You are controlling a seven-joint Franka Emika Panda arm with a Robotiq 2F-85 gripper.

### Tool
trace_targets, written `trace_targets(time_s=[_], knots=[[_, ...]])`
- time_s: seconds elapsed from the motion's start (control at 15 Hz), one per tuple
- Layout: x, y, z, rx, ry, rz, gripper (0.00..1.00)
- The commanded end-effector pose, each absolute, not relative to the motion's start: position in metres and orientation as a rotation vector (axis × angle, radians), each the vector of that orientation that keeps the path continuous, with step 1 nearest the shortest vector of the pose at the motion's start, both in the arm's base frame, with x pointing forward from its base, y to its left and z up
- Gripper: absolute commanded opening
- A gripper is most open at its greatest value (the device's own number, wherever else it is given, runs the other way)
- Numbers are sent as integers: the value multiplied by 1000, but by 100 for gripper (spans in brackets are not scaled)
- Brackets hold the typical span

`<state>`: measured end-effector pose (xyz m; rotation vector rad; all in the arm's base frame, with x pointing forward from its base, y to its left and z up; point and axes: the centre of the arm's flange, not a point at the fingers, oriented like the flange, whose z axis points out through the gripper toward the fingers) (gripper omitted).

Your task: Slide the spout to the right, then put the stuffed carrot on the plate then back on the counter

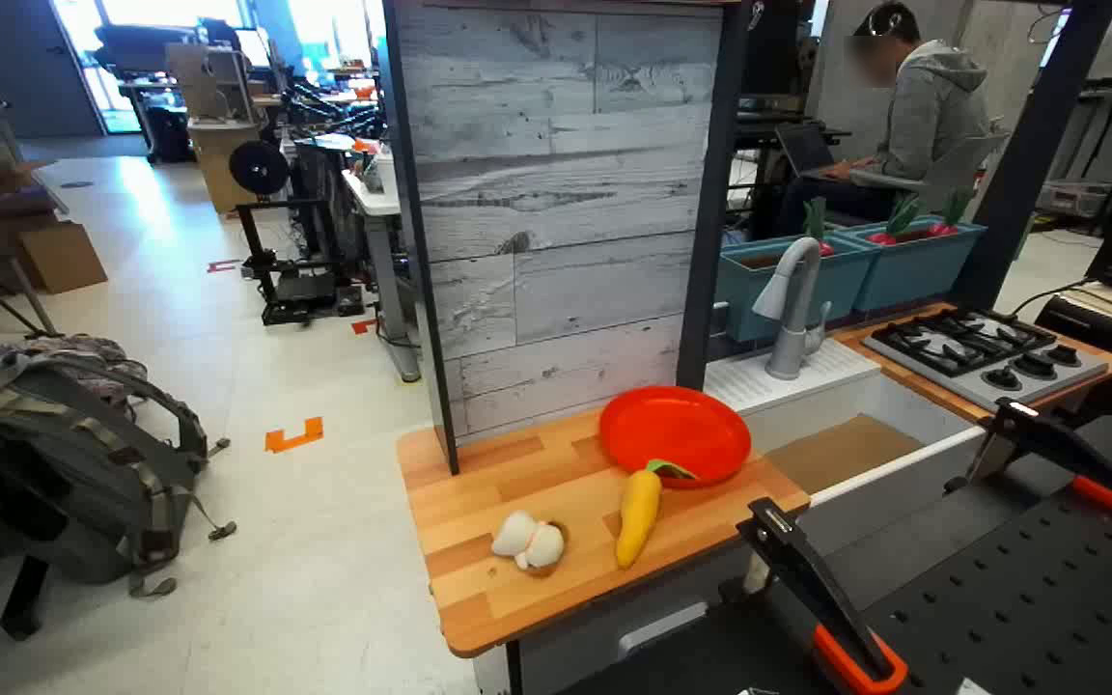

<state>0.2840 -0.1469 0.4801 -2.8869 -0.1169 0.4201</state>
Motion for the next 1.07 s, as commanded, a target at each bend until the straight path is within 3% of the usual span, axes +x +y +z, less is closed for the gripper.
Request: trace_targets(time_s=[0.0, 0.27, 1.0], knots=[[284, -147, 480, -2887, -117, 420, 100], [302, -147, 471, -2886, -72, 426, 100], [450, -132, 386, -2687, 287, 343, 100]])
